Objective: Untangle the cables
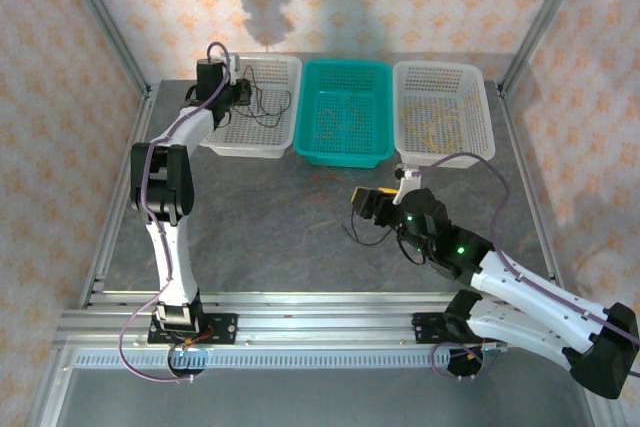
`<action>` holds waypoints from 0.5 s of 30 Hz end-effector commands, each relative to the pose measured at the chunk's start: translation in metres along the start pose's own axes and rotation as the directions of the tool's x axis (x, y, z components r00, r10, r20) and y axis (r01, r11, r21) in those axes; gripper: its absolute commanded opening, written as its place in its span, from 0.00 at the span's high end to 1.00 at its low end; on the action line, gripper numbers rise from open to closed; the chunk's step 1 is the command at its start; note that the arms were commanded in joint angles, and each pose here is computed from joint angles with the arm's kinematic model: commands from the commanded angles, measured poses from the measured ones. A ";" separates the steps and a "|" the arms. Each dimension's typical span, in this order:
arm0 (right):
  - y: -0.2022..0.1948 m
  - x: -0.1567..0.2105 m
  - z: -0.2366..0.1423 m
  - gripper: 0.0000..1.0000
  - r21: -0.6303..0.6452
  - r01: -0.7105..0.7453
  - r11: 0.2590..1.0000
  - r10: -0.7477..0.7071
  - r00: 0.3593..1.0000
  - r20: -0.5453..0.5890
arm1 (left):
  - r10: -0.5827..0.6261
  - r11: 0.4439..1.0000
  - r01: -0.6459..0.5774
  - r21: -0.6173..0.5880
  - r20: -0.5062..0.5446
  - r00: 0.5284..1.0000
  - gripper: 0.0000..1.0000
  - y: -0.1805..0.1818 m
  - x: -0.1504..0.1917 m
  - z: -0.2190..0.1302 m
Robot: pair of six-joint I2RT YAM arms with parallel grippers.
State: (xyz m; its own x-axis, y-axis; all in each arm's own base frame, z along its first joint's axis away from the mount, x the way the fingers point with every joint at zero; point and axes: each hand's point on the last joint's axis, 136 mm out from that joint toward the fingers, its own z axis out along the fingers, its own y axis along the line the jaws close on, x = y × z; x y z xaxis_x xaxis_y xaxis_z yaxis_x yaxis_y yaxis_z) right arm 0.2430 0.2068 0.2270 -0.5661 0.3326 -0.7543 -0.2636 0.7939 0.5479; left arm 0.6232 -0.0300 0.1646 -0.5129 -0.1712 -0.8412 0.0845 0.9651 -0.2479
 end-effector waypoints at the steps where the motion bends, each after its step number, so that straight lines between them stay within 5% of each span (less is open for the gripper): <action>1: -0.009 -0.012 -0.006 0.32 0.067 -0.024 0.997 0.021 0.999 0.049 | 0.015 1.000 -0.015 -0.022 0.026 1.000 0.54 0.004 -0.016 -0.006; 9: -0.049 -0.012 -0.011 0.27 0.284 -0.070 0.956 0.049 0.996 0.080 | 0.026 0.999 -0.023 -0.032 0.087 0.996 0.02 -0.008 -0.035 -0.037; 15: -0.068 -0.005 -0.008 0.22 0.379 -0.062 0.923 0.050 0.998 0.043 | 0.080 0.996 -0.073 -0.046 0.164 0.983 0.01 -0.043 -0.048 -0.091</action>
State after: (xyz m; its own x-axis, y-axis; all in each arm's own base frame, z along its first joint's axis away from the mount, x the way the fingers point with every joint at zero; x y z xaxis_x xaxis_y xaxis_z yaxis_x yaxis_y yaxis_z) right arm 0.2541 0.1631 0.1960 -0.5620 0.3729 -0.7384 0.0050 0.8941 0.4478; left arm 0.5833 -0.0321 0.1981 -0.4836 -0.1566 -0.8612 0.0503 0.9773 -0.2059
